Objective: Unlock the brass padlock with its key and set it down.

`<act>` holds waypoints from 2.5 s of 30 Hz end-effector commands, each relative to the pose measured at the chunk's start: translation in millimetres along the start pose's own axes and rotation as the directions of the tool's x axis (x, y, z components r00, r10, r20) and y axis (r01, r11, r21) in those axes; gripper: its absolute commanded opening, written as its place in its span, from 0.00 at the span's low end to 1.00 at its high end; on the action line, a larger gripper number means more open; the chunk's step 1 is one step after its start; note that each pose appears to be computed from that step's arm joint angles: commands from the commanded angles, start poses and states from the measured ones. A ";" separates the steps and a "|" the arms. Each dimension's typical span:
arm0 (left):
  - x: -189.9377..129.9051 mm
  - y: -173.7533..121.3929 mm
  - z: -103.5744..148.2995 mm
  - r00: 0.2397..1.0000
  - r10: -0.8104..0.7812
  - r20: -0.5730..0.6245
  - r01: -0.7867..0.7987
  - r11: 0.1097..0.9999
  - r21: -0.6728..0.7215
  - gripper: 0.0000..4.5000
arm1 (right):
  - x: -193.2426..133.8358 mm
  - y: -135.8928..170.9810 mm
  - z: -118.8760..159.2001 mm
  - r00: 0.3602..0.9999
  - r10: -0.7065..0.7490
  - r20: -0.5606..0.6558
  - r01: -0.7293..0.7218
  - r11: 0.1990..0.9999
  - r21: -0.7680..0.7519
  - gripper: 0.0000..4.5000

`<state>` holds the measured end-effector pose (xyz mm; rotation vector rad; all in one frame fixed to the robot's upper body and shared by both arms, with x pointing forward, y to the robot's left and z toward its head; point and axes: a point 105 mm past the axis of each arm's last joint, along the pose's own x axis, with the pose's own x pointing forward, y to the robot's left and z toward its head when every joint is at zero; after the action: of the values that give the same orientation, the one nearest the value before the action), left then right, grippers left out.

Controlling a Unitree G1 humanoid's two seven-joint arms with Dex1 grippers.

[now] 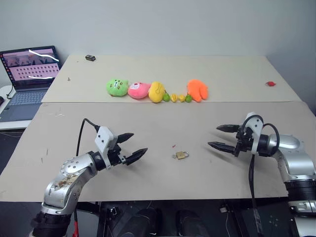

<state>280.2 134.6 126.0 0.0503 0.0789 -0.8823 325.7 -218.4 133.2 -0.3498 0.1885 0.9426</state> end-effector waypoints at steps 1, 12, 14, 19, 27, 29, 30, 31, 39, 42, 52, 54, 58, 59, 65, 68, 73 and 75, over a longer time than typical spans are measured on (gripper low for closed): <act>1.5 -13.6 7.7 0.997 -0.082 0.008 0.081 0.995 0.064 1.00 | 0.4 5.5 3.7 1.000 0.009 0.004 -0.009 0.998 -0.060 0.99; 7.3 -33.0 1.5 0.949 -0.311 -0.059 0.316 0.921 0.229 1.00 | 14.2 60.7 -21.7 0.973 0.207 -0.097 -0.222 0.959 -0.178 0.99; 10.5 -29.2 2.2 0.950 -0.307 -0.059 0.311 0.915 0.255 1.00 | 20.2 62.9 -18.6 0.974 0.214 -0.079 -0.225 0.957 -0.182 0.99; 17.8 -25.5 1.1 0.950 -0.307 -0.061 0.312 0.908 0.282 1.00 | 35.5 71.9 -13.7 0.963 0.262 -0.058 -0.268 0.941 -0.205 0.99; 23.8 -30.7 -3.2 0.951 -0.306 -0.043 0.305 0.905 0.297 1.00 | 61.2 66.5 -5.8 0.958 0.286 -0.019 -0.283 0.931 -0.232 0.99; 23.9 -30.9 -3.4 0.953 -0.300 -0.038 0.297 0.908 0.295 1.00 | 65.7 62.1 -6.4 0.960 0.278 -0.017 -0.274 0.932 -0.237 0.99; 24.1 -30.9 -3.3 0.955 -0.296 -0.036 0.293 0.910 0.293 1.00 | 68.1 59.4 -6.2 0.962 0.272 -0.013 -0.268 0.934 -0.237 0.99; 24.1 -31.3 -3.2 0.955 -0.294 -0.034 0.291 0.911 0.293 1.00 | 70.6 57.3 -5.6 0.963 0.269 -0.009 -0.264 0.935 -0.237 0.99; 21.9 -26.6 -0.6 0.967 -0.255 -0.028 0.252 0.927 0.279 1.00 | 78.9 60.0 -4.8 0.956 0.293 0.018 -0.281 0.932 -0.229 0.99; 21.6 -25.7 0.0 0.969 -0.244 -0.024 0.241 0.931 0.275 1.00 | 84.6 67.8 -5.9 0.948 0.317 0.023 -0.304 0.926 -0.224 0.99; 20.9 -21.1 -3.4 0.976 -0.215 -0.023 0.214 0.941 0.262 1.00 | 82.6 90.4 -16.3 0.918 0.397 -0.012 -0.390 0.896 -0.212 0.99; 21.0 -20.6 -3.2 0.977 -0.213 -0.023 0.212 0.942 0.260 1.00 | 82.4 88.9 -15.6 0.920 0.393 -0.011 -0.386 0.898 -0.209 0.99; 22.3 -19.8 -2.2 0.977 -0.211 -0.020 0.209 0.943 0.259 1.00 | 82.9 81.2 -14.1 0.930 0.367 -0.009 -0.360 0.908 -0.214 0.82; 22.9 -19.7 -1.6 0.977 -0.211 -0.018 0.208 0.943 0.259 1.00 | 82.9 79.4 -13.8 0.932 0.361 -0.008 -0.355 0.910 -0.216 0.75; 23.9 -19.6 0.1 0.979 -0.206 -0.011 0.202 0.945 0.257 1.00 | 83.1 70.7 -8.2 0.942 0.336 0.015 -0.325 0.922 -0.209 0.30; 24.1 -19.7 0.3 0.979 -0.204 -0.011 0.200 0.945 0.258 1.00 | 83.0 70.7 -7.7 0.941 0.339 0.016 -0.328 0.920 -0.213 0.21; 24.7 -17.5 2.1 0.981 -0.194 -0.005 0.189 0.949 0.251 1.00 | 83.1 66.7 -5.1 0.947 0.319 0.020 -0.307 0.926 -0.220 0.21; 25.9 -12.3 3.4 0.985 -0.171 0.006 0.166 0.965 0.202 1.00 | 83.7 60.0 -1.6 0.959 0.284 0.008 -0.272 0.926 -0.261 0.21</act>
<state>281.1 104.0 112.4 0.2631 0.0072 -1.0893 313.2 -116.6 77.6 -0.4879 0.1293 1.3266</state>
